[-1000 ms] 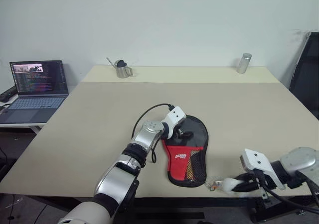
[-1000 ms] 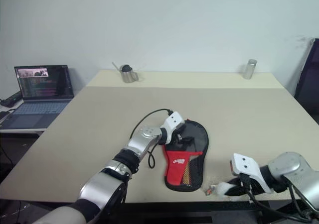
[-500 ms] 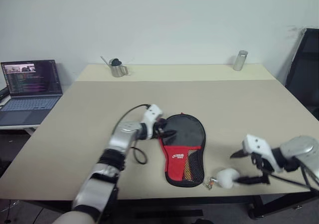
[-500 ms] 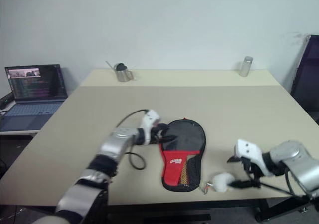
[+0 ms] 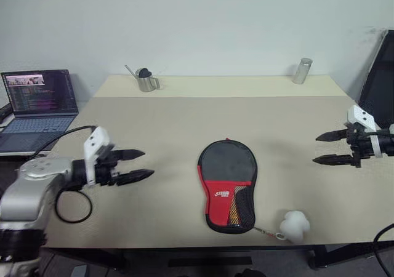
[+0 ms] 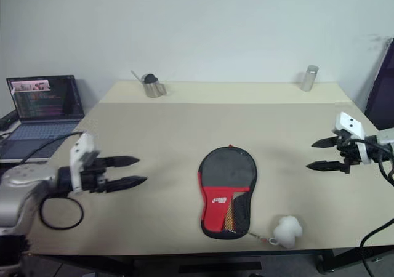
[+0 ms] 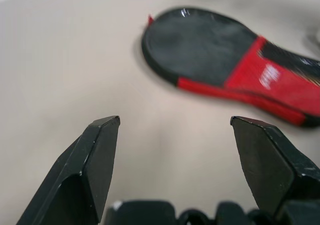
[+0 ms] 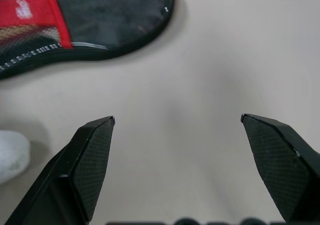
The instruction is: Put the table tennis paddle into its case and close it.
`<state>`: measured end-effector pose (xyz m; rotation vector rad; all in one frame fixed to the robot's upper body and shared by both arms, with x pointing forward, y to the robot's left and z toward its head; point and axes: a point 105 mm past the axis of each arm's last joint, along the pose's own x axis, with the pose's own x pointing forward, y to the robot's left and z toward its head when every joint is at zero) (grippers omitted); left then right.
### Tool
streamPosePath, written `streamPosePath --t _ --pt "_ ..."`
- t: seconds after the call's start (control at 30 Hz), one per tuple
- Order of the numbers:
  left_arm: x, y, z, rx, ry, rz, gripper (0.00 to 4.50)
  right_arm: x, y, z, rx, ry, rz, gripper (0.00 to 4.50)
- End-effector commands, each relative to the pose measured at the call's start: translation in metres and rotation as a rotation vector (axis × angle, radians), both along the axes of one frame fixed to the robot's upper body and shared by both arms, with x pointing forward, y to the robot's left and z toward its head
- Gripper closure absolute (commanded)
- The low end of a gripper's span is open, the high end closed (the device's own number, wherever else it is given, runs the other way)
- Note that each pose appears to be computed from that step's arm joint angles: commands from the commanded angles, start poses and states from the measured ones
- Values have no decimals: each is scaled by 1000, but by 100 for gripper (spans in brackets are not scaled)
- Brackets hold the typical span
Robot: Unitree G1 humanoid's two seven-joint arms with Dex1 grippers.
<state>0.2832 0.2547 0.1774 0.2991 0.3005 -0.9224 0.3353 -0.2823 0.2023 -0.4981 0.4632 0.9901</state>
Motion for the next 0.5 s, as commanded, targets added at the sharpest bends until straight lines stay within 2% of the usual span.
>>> streamPosePath --t 0.03,0.17,0.33,0.5 --pt "-7 29 23 45 -68 57 61 -11 -3 21 40 -30 53 4" --pt "-12 55 26 74 -66 131 61 -19 -4 23 61 -33 68 4" --pt "-6 63 43 92 -124 165 61 -26 -1 30 64 -60 102 4" --pt "-8 68 38 104 -121 205 61 -22 10 25 70 -63 118 4"
